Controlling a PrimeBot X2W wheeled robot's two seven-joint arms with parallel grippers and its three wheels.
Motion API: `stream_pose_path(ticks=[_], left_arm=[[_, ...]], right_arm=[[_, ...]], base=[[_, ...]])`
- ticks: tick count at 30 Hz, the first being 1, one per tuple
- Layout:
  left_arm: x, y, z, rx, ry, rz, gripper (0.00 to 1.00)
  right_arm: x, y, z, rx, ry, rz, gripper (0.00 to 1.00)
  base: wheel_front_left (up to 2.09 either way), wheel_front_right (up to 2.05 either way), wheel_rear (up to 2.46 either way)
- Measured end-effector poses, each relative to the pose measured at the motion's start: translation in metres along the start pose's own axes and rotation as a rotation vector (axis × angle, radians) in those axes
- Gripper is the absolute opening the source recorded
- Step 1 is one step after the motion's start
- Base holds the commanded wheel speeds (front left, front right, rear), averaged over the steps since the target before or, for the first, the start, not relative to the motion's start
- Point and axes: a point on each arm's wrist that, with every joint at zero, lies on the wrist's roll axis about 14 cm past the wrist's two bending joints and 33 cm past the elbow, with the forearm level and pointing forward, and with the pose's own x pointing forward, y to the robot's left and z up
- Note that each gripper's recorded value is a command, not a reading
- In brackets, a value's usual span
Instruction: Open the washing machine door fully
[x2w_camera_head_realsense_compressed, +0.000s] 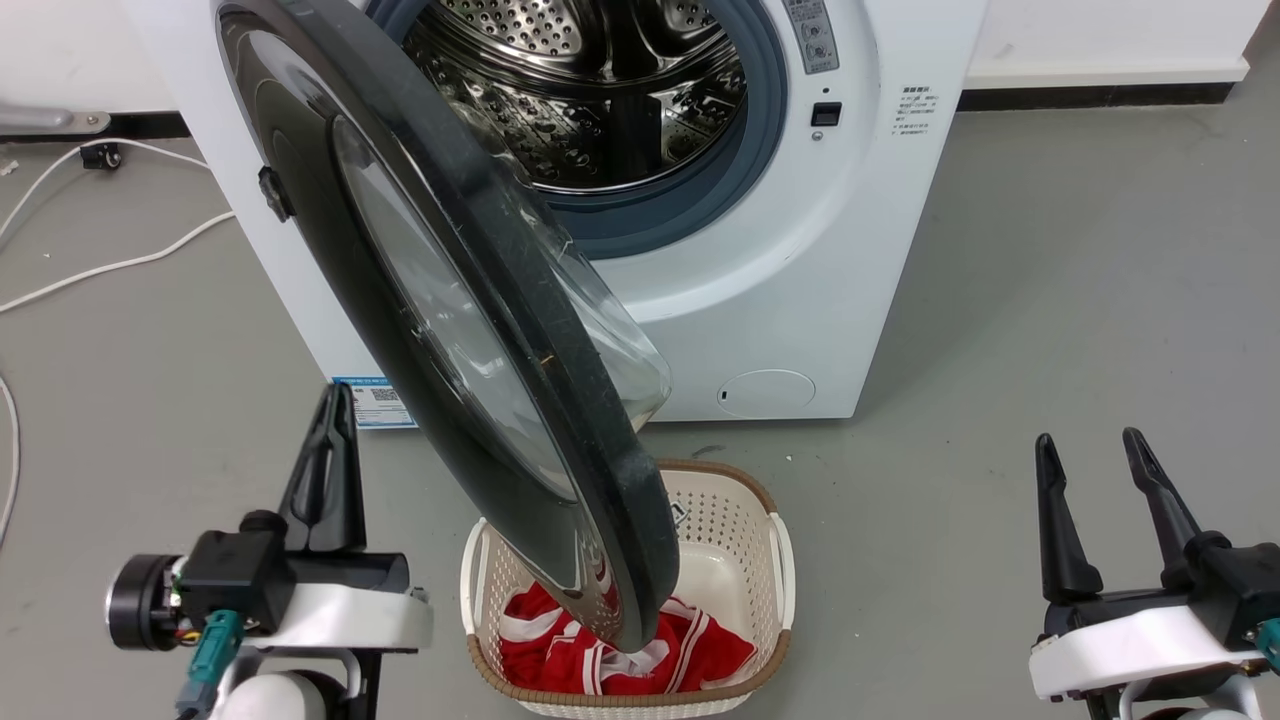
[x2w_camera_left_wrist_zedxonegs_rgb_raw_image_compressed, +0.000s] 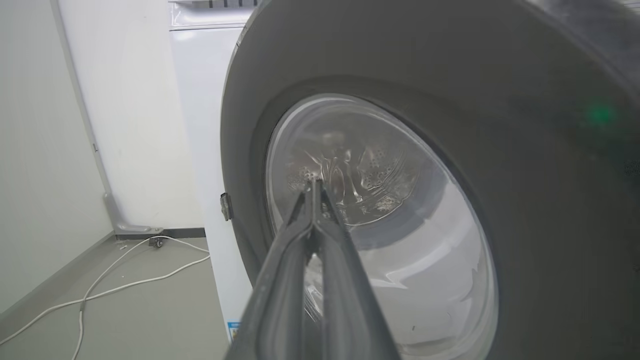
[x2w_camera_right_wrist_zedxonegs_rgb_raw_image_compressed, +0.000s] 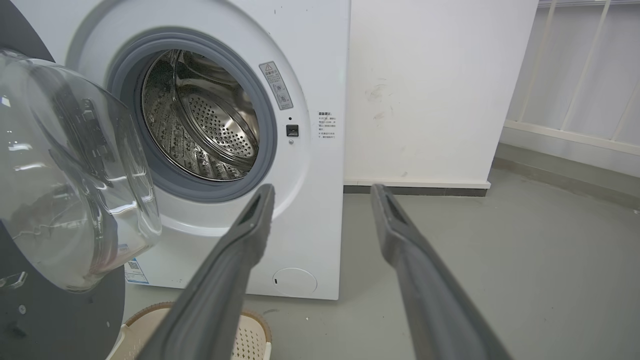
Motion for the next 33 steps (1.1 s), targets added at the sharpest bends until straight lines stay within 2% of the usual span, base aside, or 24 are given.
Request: stream_pose_path(ticks=[6,7,10,17,19,22,23,26,27,33], left_arm=[[0.009,0.003,0.042,0.013,-0.133,0.014,0.00],[0.011,0.000,0.079,0.019,-0.247,0.006,0.00],[0.010,-0.007,0.111,0.023,-0.349,-0.012,0.00],[-0.003,-0.035,0.182,0.013,-0.580,-0.100,0.00],[-0.012,-0.056,0.206,-0.015,-0.663,-0.179,0.00],[-0.019,-0.088,0.206,-0.075,-0.656,-0.297,0.00],[-0.019,-0.088,0.206,-0.075,-0.656,-0.297,0.00],[-0.023,-0.114,0.192,-0.138,-0.586,-0.397,0.00],[-0.026,-0.131,0.181,-0.171,-0.532,-0.456,0.00],[-0.039,-0.174,0.124,-0.253,-0.262,-0.603,0.00]], right_arm=[[0.001,0.001,0.000,0.006,0.000,0.002,1.00],[0.001,0.000,0.000,0.007,-0.001,0.001,1.00],[0.001,0.001,0.001,0.008,0.000,0.002,1.00],[0.000,0.000,0.002,0.014,-0.002,-0.001,1.00],[-0.002,-0.001,0.002,0.016,-0.001,-0.004,1.00],[-0.003,-0.002,0.003,0.017,-0.002,-0.008,1.00],[-0.003,-0.002,0.003,0.017,-0.002,-0.008,1.00],[-0.004,-0.003,0.003,0.018,0.000,-0.011,1.00],[-0.004,-0.003,0.003,0.023,0.001,-0.012,1.00],[-0.005,-0.003,0.001,0.025,0.008,-0.012,1.00]], base=[[0.00,0.00,0.00],[0.00,0.00,0.00],[0.00,0.00,0.00],[0.00,0.00,0.00],[0.00,0.00,0.00],[0.00,0.00,0.00],[0.00,0.00,0.00],[0.00,0.00,0.00],[0.00,0.00,0.00],[0.00,0.00,0.00]])
